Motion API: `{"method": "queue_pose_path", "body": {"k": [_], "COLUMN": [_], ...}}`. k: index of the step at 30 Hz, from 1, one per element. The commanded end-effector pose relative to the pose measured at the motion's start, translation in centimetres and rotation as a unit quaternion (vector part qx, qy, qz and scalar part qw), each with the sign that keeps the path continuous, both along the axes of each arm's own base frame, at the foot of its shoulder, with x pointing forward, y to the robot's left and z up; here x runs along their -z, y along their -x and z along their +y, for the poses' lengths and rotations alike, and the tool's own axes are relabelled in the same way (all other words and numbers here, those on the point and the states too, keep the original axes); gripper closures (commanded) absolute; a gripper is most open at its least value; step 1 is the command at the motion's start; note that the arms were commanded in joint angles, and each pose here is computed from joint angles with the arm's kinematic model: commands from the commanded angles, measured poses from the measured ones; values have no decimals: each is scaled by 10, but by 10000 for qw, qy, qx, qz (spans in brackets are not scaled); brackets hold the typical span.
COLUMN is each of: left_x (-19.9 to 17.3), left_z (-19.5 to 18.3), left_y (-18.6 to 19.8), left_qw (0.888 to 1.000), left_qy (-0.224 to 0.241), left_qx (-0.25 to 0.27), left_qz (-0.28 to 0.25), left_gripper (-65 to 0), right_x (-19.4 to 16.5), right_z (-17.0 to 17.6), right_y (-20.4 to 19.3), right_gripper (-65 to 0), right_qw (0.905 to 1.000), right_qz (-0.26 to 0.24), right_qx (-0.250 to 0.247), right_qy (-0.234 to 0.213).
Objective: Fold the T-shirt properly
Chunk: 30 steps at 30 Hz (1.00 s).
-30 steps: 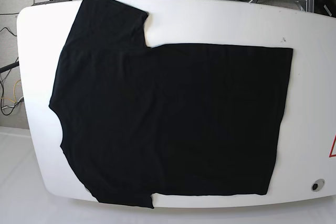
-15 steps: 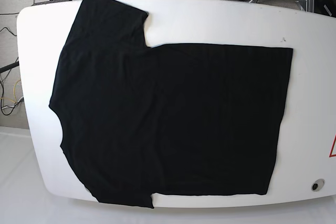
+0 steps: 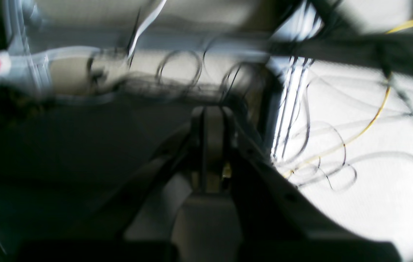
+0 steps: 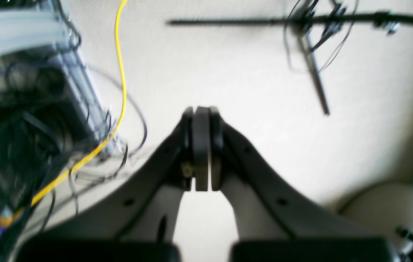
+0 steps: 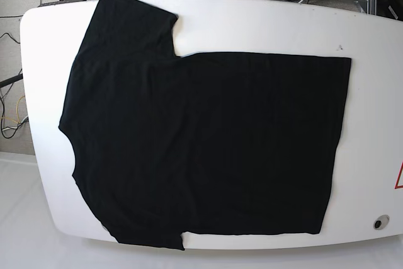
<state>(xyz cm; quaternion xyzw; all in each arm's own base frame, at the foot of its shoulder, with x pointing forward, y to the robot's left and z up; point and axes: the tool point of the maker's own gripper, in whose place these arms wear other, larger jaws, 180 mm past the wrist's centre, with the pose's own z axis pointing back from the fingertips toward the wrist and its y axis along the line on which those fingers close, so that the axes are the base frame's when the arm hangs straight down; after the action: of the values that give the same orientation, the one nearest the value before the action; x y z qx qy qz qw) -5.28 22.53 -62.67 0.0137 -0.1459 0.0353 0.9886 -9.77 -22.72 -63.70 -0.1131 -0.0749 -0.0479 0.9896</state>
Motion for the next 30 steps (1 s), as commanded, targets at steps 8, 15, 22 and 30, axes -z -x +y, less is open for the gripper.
{"method": "queue_pose_path", "body": {"k": [8, 15, 22, 30], "left_x": [-13, -32, -40, -43], "left_z": [6, 9, 14, 13], "left_y": [6, -11, -7, 1], "left_qw": [9996, 9972, 9967, 9968], "left_qy": [-10, -36, -80, -96], "left_qx": [195, 468, 519, 518], "left_qz": [-179, -579, -615, -595], "left_gripper": [-7, -11, -8, -3], "right_x": [-11, -22, -31, -43], "right_z": [-11, -20, -25, -24], "right_y": [18, 25, 33, 45], "right_gripper": [0, 0, 0, 0], "right_qw": [9997, 9993, 9991, 9989], "right_qz": [-183, -307, -357, -419], "right_qx": [164, 146, 83, -79], "right_qy": [97, 181, 204, 169]}}
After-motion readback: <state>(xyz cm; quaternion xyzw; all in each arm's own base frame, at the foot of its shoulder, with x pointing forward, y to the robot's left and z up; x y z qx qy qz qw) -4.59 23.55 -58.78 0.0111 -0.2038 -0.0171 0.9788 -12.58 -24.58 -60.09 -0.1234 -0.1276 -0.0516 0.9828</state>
